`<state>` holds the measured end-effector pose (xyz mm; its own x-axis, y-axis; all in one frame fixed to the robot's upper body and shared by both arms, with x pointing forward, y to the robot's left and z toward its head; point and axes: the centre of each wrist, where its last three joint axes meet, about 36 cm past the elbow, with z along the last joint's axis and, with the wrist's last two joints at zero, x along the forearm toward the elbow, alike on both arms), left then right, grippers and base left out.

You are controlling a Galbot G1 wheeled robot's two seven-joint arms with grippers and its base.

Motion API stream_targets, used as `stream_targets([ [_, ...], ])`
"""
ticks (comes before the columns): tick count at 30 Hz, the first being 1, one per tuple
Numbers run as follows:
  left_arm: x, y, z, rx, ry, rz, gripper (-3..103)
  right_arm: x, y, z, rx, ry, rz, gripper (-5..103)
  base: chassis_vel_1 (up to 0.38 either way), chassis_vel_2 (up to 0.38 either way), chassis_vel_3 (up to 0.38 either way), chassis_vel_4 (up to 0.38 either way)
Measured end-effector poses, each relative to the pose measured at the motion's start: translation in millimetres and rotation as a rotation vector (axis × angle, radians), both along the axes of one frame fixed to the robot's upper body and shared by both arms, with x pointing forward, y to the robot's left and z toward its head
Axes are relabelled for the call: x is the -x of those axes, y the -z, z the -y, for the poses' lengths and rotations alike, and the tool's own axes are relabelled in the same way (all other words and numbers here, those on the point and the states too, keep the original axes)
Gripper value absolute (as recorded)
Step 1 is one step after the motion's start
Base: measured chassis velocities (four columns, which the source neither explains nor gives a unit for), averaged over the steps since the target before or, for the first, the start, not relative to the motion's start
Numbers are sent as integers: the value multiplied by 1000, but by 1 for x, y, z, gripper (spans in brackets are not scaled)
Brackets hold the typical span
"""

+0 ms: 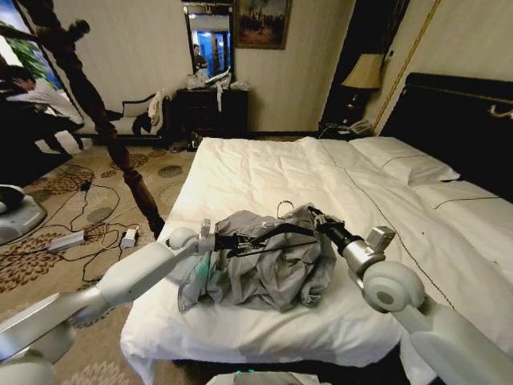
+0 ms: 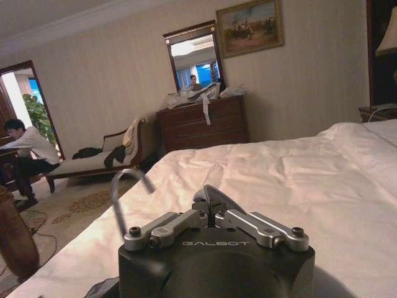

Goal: Pick up the clothes from the bed and hang them on the clothes hanger.

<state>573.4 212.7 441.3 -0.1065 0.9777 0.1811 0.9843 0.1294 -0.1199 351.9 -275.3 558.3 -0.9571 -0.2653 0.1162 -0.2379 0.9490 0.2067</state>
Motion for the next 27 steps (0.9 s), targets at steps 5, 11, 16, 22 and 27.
stream_targets([
  [5, -2, 5, 8, 12, -10, -10, 17, 7, -1, -5, -1, -22, -12, 0, 0, 0, 0, 0],
  [11, 4, 13, 32, 45, -21, -28, 17, 15, -2, -12, -40, -37, -44, 0, 0, 0, 0, 0],
  [16, -2, 9, 49, 71, -56, -29, 17, 25, -7, -19, -75, -57, -62, 0, 0, 0, 0, 0],
  [22, -10, 0, 59, 109, -99, -35, 17, 30, -14, -19, -89, -61, -72, 0, 0, 0, 0, 0],
  [27, -5, 2, 61, 100, -105, -42, 17, 32, -14, -20, -123, -60, -104, 0, 0, 0, 0, 0],
])
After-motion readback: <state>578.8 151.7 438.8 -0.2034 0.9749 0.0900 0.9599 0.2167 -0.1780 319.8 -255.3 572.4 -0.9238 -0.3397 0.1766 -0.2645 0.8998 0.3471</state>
